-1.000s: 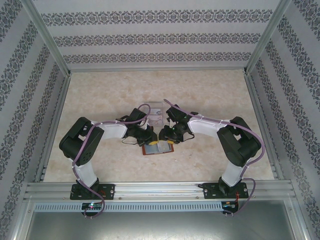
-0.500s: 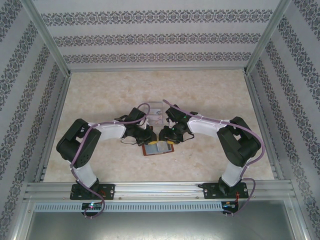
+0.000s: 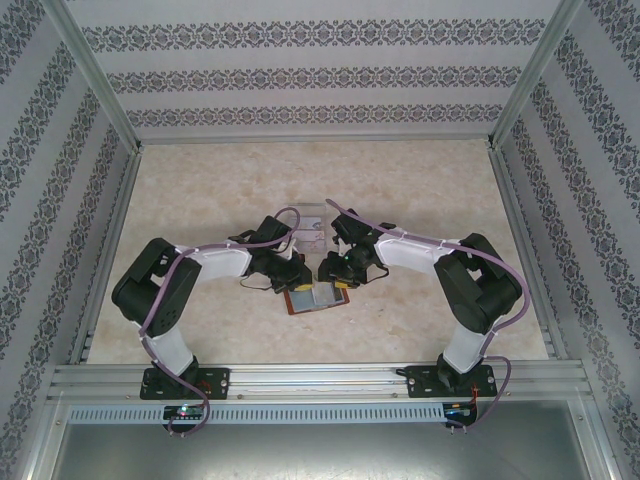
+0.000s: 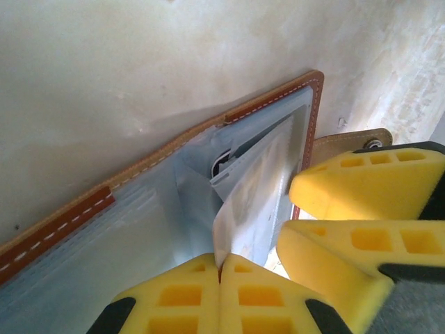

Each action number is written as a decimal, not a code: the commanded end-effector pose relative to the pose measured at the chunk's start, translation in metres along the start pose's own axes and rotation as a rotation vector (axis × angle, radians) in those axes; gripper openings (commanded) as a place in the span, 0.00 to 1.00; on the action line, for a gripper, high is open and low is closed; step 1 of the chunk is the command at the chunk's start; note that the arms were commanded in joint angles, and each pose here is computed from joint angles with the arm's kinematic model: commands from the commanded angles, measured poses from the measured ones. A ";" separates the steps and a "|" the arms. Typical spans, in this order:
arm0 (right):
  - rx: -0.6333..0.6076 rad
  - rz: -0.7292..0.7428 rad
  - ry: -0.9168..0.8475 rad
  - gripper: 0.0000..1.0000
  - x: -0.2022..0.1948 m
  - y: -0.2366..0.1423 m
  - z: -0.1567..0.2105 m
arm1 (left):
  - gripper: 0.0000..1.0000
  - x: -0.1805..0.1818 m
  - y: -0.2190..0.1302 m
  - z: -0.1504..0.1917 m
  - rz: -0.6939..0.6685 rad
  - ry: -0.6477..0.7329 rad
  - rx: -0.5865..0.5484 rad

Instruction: Take the credit cards out of the card holder

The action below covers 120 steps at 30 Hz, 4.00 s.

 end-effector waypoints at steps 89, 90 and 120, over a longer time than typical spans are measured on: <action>0.045 0.210 -0.084 0.44 0.005 -0.003 -0.001 | 0.06 0.015 0.001 -0.003 0.004 -0.045 -0.008; 0.034 0.193 -0.083 0.44 0.007 -0.004 -0.002 | 0.05 0.014 0.002 -0.003 0.007 -0.045 -0.005; 0.088 0.190 -0.048 0.43 -0.008 0.022 -0.003 | 0.09 0.013 0.001 -0.003 0.017 -0.046 -0.016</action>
Point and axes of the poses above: each hand's point on the last joint's axis, 136 mm out from that joint toward the fingers, its own y axis out along the fingers, its own x axis along the line the jaws close on, z = x × y, the point moved 9 cm from there along -y, back along the fingers, and after that the axes turned 11 degrees about -y, right-handed, at the moved point
